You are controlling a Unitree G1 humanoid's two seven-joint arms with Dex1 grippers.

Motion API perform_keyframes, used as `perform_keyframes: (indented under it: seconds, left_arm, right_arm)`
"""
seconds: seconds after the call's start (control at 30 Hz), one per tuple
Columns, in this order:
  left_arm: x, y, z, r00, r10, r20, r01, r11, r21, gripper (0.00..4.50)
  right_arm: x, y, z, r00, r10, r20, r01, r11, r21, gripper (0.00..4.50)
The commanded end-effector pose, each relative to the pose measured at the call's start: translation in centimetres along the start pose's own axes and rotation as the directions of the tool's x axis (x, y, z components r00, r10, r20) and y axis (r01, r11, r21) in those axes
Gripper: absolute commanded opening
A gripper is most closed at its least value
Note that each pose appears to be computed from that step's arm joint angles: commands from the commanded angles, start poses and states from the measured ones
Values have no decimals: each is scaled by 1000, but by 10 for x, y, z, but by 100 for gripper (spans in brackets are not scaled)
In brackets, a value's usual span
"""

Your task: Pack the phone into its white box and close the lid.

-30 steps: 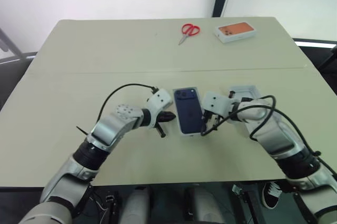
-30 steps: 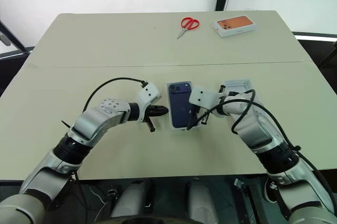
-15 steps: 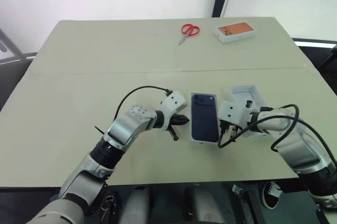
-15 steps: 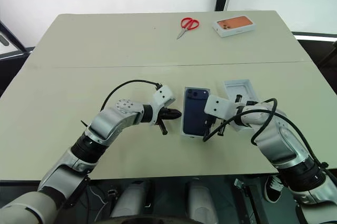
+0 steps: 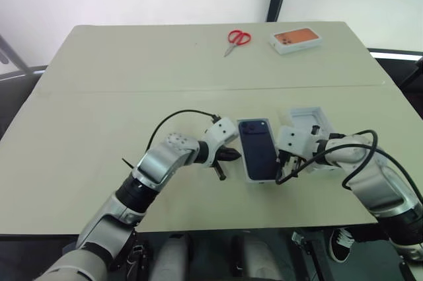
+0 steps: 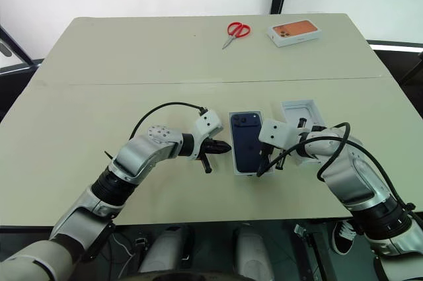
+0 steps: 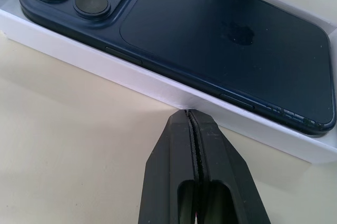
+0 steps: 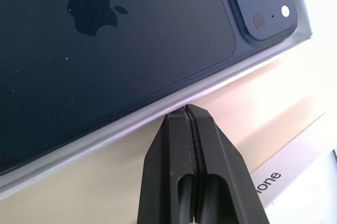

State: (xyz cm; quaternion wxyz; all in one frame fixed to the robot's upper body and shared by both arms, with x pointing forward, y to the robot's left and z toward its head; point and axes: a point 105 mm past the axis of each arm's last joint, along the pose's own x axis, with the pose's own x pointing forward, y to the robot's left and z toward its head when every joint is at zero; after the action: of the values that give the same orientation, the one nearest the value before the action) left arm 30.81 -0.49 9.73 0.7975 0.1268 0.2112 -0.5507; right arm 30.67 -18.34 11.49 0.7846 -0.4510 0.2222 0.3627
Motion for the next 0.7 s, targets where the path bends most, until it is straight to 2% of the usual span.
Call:
perform_keyframes:
  seconds: [0.03, 0.17, 0.2, 0.27, 0.43, 0.47, 0.57, 0.7]
  left_arm:
    - [3, -16, 17, 996, -66, 52, 63, 996, 57, 6]
    - [0, -10, 18, 997, -43, 58, 40, 998, 54, 6]
    - [-3, -9, 18, 997, -38, 63, 35, 998, 52, 2]
    - [-11, -4, 18, 997, -25, 75, 21, 998, 53, 0]
    - [-23, 2, 20, 995, -9, 101, 2, 998, 62, 0]
    - [-33, 9, 20, 991, 12, 130, -22, 997, 76, 0]
    - [-58, 19, 25, 968, 43, 246, -89, 980, 176, 0]
    - [-79, 13, 27, 920, -23, 391, -91, 958, 271, 0]
  right_arm:
    - [-4, -4, 18, 998, -9, 67, 13, 998, -55, 0]
    - [-9, -16, 15, 997, -50, 52, 52, 998, -33, 0]
    - [-13, -21, 15, 997, -63, 54, 64, 998, -26, 25]
    - [-24, -31, 22, 993, -81, 86, 80, 997, 18, 87]
    - [-36, -39, 28, 989, -104, 108, 98, 994, 53, 341]
    - [-42, -45, 19, 988, -140, 67, 127, 976, 177, 387]
    - [-49, -49, -4, 986, -166, -31, 158, 844, 513, 387]
    - [-49, -41, -23, 978, -133, -158, 205, 726, 657, 387]
